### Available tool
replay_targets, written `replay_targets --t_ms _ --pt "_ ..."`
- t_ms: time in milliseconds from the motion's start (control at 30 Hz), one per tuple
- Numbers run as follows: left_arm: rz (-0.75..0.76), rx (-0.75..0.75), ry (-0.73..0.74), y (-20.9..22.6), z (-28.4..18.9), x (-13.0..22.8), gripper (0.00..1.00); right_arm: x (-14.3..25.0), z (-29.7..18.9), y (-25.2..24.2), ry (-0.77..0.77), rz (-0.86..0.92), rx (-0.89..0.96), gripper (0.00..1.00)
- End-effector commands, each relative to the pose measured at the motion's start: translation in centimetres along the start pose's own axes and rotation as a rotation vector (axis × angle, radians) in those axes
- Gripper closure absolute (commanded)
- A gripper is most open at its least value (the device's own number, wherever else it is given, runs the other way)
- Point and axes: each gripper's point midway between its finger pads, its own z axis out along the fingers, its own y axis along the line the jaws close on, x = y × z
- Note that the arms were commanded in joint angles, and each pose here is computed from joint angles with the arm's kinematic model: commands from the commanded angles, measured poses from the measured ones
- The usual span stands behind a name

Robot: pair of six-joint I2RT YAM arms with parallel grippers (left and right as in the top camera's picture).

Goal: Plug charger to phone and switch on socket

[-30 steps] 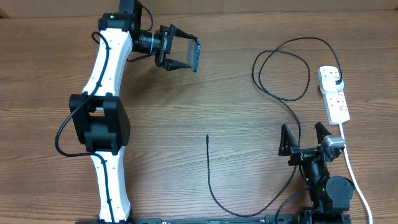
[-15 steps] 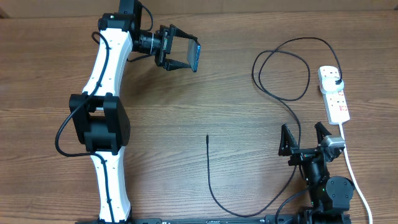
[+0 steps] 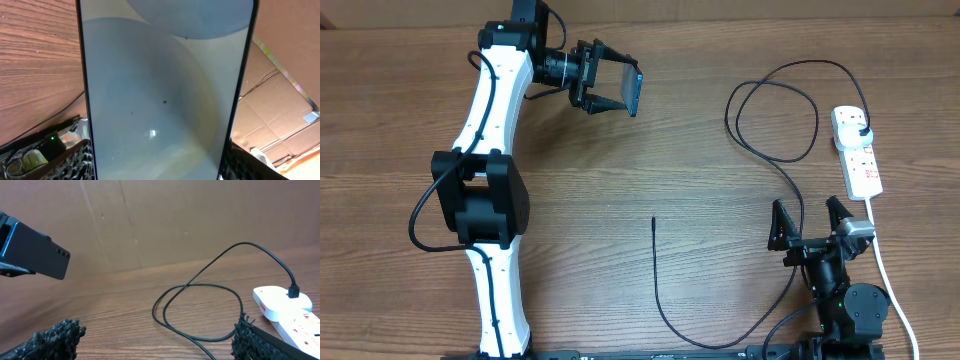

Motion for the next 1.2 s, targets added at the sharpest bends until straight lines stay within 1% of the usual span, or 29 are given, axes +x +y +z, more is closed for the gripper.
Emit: replay_targets --t_ms 0,1167 --pt "0.064 0.022 0.023 -1.21 -0.08 1.15 0.96 0.17 0.01 -0.11 -0.005 0.003 0.004 0.00" --pt "0.042 0.014 0.026 -0.92 -0.04 1.29 0.96 0.17 0.01 -0.11 -0.005 0.003 0.004 0.00"
